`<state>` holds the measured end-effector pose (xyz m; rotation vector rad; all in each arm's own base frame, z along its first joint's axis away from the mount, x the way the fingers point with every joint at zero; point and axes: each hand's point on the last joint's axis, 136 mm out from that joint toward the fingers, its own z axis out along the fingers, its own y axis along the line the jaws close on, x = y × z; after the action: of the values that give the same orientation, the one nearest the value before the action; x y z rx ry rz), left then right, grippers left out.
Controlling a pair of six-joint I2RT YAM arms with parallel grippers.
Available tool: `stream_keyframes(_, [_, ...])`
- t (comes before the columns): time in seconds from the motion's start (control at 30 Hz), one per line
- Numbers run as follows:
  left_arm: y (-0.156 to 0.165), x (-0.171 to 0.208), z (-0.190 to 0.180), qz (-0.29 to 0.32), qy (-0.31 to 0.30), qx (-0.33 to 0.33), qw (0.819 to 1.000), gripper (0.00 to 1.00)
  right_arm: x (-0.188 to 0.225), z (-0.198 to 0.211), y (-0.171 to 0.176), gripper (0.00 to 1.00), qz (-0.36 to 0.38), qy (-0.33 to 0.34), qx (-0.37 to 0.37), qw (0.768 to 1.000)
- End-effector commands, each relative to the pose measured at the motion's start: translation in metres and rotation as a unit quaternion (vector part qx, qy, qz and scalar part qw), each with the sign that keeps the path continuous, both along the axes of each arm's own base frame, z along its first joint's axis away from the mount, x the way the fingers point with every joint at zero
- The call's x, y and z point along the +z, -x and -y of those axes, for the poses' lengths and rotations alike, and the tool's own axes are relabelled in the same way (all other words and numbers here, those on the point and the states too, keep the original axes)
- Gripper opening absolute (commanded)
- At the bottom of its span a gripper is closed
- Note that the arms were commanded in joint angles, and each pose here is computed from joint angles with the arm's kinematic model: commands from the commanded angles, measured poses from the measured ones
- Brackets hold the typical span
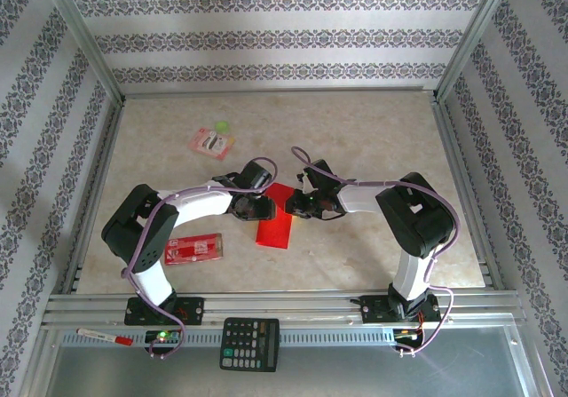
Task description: Fold a paper plane with a square sheet of paper (pick it up from the middle)
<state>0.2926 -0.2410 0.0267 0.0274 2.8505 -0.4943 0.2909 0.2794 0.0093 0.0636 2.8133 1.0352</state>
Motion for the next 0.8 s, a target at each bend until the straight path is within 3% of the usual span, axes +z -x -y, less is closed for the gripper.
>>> stream_keyframes(0.0, [-0.006,0.030,0.004,0.034,0.003,-0.011,0.999,0.48,-0.071,0.052,0.041,0.12,-0.073,0.139,-0.012,0.988])
stream_keyframes(0.17, [-0.009,0.055,0.006,0.059,0.021,-0.009,0.998,0.48,-0.071,0.052,0.041,0.12,-0.073,0.139,-0.011,0.988])
stream_keyframes(0.27, [-0.007,0.059,0.020,0.051,0.060,-0.021,0.997,0.36,-0.071,0.052,0.041,0.11,-0.073,0.139,-0.011,0.988])
stream_keyframes(0.37, [0.000,0.048,0.037,0.019,0.098,-0.034,0.994,0.25,-0.071,0.052,0.040,0.11,-0.074,0.139,-0.012,0.987])
stream_keyframes(0.47, [-0.003,0.032,0.033,0.004,0.086,-0.033,0.996,0.19,-0.072,0.053,0.040,0.11,-0.074,0.141,-0.012,0.987])
stream_keyframes(0.77, [-0.011,-0.001,0.008,-0.021,0.070,-0.014,0.997,0.17,-0.075,0.056,0.043,0.10,-0.079,0.149,-0.011,0.986])
